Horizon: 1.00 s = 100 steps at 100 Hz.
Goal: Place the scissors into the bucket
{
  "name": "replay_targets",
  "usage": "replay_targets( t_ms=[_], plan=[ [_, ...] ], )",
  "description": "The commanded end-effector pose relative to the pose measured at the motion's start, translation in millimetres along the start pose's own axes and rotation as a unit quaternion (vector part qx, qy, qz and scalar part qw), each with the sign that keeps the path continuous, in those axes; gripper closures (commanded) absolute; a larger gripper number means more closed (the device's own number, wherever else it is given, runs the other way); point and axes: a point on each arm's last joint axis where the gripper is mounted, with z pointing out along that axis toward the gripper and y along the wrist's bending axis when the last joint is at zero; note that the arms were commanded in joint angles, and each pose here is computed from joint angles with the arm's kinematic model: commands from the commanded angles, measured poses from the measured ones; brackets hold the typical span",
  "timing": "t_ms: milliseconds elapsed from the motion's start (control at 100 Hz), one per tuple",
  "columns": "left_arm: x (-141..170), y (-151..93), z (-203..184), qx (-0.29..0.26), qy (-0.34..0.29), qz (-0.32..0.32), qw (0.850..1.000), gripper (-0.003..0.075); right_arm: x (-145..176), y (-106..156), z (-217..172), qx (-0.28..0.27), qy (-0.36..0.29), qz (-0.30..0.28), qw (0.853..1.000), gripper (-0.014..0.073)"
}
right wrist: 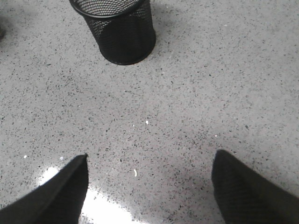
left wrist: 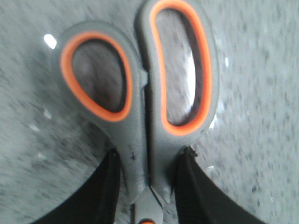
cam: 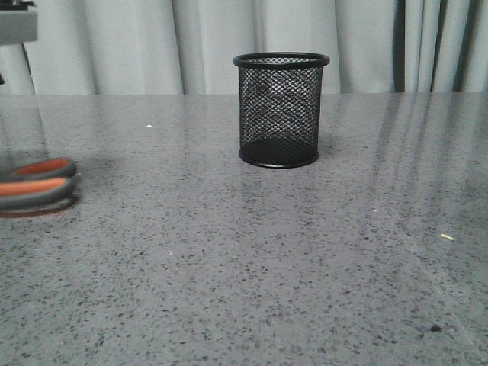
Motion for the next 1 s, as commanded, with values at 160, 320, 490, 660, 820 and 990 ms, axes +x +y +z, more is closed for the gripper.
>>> replay_targets(
  t_ms=[160,320,490,660,820,990],
  plan=[
    [-57.3,-10.0,-98.4,-0.141,-0.127,-0.009,0.982,0.0739,-14.2,1.4,-8.7,-0.001,-0.054,0.001,0.999,0.0097],
    [-91.6,-28.3,-145.4,-0.199,-0.166,0.019,0.966,0.0739,-20.9,7.7,-9.9,-0.040,-0.090,0.038,0.994,0.0097],
    [-123.6,-49.5,-172.8,-0.220,-0.200,0.051,0.954,0.0739,-34.1,21.2,-15.5,-0.125,-0.157,0.079,0.976,0.0097],
    [-147.1,-61.3,-178.7,-0.221,-0.222,0.088,0.946,0.0739,-51.3,34.8,-27.5,-0.222,-0.220,0.110,0.944,0.0097],
    [-162.6,-67.3,-177.2,-0.223,-0.241,0.100,0.939,0.0739,-69.3,38.7,-38.8,-0.253,-0.251,0.121,0.927,0.0097],
    [-177.8,-72.0,-177.6,-0.232,-0.269,0.095,0.930,0.0739,-84.5,40.3,-38.1,-0.271,-0.245,0.118,0.924,0.0097]
  ],
)
